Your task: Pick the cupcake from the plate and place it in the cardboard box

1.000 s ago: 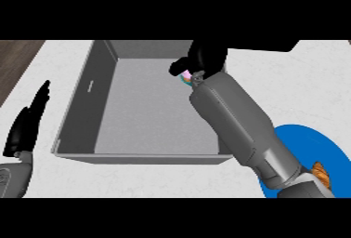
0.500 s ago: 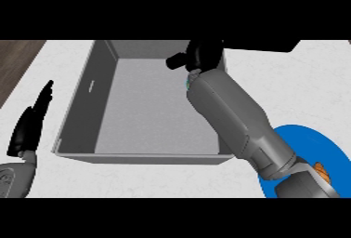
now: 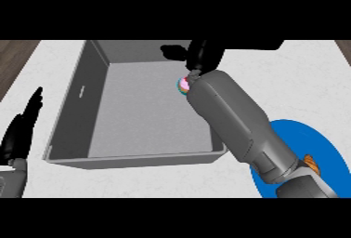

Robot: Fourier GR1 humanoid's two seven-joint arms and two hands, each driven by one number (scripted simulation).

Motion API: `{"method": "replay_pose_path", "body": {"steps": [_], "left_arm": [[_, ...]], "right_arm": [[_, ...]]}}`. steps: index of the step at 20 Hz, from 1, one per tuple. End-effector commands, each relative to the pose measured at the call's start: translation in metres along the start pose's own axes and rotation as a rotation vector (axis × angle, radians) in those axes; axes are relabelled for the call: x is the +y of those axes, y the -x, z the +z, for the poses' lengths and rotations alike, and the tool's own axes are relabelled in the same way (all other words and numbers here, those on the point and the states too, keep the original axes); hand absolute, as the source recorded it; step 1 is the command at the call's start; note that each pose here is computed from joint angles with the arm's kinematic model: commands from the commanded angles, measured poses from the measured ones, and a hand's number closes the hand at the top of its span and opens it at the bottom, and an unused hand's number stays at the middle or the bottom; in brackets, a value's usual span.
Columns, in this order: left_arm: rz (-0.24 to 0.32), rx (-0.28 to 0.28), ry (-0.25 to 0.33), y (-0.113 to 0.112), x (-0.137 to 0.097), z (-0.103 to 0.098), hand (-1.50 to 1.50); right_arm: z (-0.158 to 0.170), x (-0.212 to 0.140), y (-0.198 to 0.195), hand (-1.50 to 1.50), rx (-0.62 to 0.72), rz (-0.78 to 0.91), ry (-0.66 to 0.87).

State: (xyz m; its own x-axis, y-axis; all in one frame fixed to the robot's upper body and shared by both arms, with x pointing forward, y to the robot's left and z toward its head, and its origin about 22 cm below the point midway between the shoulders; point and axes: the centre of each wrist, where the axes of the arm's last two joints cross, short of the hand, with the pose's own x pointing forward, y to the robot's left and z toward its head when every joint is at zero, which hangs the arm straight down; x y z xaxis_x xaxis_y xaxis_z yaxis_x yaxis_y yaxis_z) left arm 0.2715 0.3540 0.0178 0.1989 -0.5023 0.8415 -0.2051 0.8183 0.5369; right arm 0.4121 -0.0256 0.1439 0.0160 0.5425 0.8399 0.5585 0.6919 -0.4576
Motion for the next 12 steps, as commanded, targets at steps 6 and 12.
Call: {"method": "replay_pose_path", "body": {"steps": [6,12], "left_arm": [[-0.001,0.051,-0.045,0.009,0.002,0.014,0.0],[-0.015,0.069,-0.068,0.027,0.014,0.022,0.0]], "right_arm": [[0.031,-0.038,0.05,-1.5,0.084,-0.132,0.056],[0.049,-0.105,0.075,-1.5,0.086,-0.108,0.065]]}}
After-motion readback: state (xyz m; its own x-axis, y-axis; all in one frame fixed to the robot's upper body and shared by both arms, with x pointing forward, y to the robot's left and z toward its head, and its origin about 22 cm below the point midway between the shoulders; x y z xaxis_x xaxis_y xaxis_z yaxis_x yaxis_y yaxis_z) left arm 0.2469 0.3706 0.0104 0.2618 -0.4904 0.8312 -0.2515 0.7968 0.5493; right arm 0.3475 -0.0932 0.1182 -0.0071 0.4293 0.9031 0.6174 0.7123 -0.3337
